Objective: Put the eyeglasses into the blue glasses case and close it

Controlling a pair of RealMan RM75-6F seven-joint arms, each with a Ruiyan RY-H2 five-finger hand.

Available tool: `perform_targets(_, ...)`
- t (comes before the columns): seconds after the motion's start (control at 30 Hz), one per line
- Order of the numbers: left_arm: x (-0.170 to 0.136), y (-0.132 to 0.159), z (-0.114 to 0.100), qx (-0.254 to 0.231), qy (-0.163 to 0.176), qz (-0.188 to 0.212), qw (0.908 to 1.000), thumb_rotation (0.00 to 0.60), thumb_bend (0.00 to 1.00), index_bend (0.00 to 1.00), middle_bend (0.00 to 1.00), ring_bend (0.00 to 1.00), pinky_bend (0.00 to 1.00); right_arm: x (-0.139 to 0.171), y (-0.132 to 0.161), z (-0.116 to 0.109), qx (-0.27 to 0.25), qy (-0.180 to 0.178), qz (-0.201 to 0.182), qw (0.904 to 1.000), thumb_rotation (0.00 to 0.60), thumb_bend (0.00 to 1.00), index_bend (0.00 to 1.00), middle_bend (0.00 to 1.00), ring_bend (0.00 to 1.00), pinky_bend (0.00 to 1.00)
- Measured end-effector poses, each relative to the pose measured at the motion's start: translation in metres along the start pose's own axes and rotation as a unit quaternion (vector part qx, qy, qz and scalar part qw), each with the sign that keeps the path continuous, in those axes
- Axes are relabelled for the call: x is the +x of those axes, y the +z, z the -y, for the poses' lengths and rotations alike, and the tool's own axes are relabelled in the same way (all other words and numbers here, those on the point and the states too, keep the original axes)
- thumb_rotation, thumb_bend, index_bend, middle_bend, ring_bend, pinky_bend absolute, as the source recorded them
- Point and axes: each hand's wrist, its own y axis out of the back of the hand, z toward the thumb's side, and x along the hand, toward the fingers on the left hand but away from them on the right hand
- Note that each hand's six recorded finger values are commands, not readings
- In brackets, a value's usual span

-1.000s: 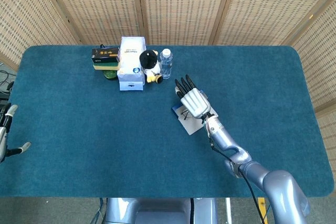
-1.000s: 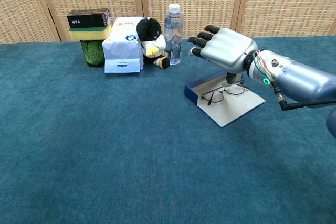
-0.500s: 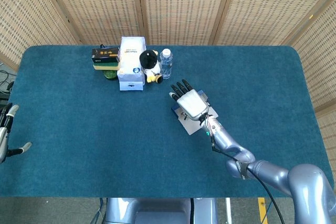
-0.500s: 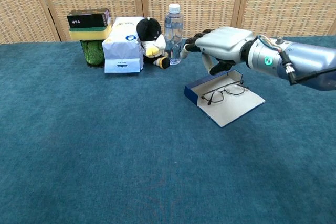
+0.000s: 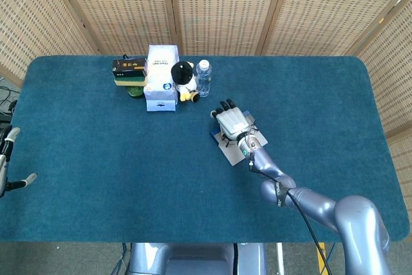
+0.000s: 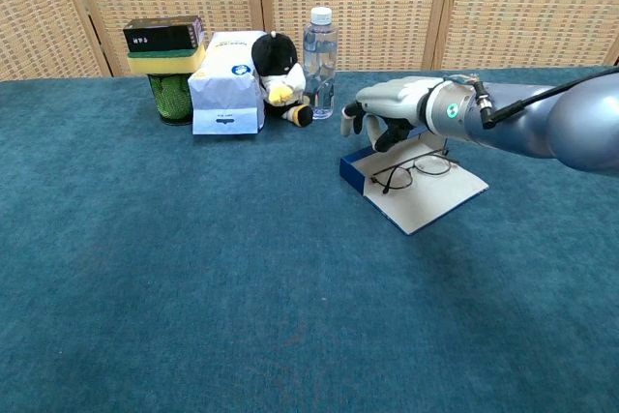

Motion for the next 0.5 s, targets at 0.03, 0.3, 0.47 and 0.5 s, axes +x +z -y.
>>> perform_targets(0.03, 0.000, 0.000, 0.000, 0.000, -0.001, 0.000, 1.0000, 0.600, 0.00, 0.00, 0.00, 0.00, 0.00, -0.001, -0.001, 0.003, 0.006, 0.005, 0.002, 1.0000, 0.600, 1.00, 0.26, 0.25, 0.06, 0.09)
perform_targets(0.3, 0.000, 0.001, 0.001, 0.002, -0.002, 0.002, 1.0000, 0.600, 0.00, 0.00, 0.00, 0.00, 0.00, -0.001, -0.016, 0.011, 0.049, 0.021, 0.016, 0.9984, 0.600, 1.00, 0.34, 0.31, 0.07, 0.09)
perform_targets(0.47, 0.000, 0.002, 0.003, 0.005, -0.006, 0.003, 1.0000, 0.600, 0.00, 0.00, 0.00, 0.00, 0.00, 0.004, -0.028, 0.011, 0.092, 0.027, 0.018, 0.9952, 0.600, 1.00, 0.38, 0.35, 0.12, 0.09)
perform_targets(0.5, 0.000, 0.002, 0.004, 0.006, -0.006, 0.004, 1.0000, 0.600, 0.00, 0.00, 0.00, 0.00, 0.00, 0.005, -0.030, 0.011, 0.102, 0.029, 0.017, 0.9942, 0.600, 1.00, 0.39, 0.35, 0.13, 0.09)
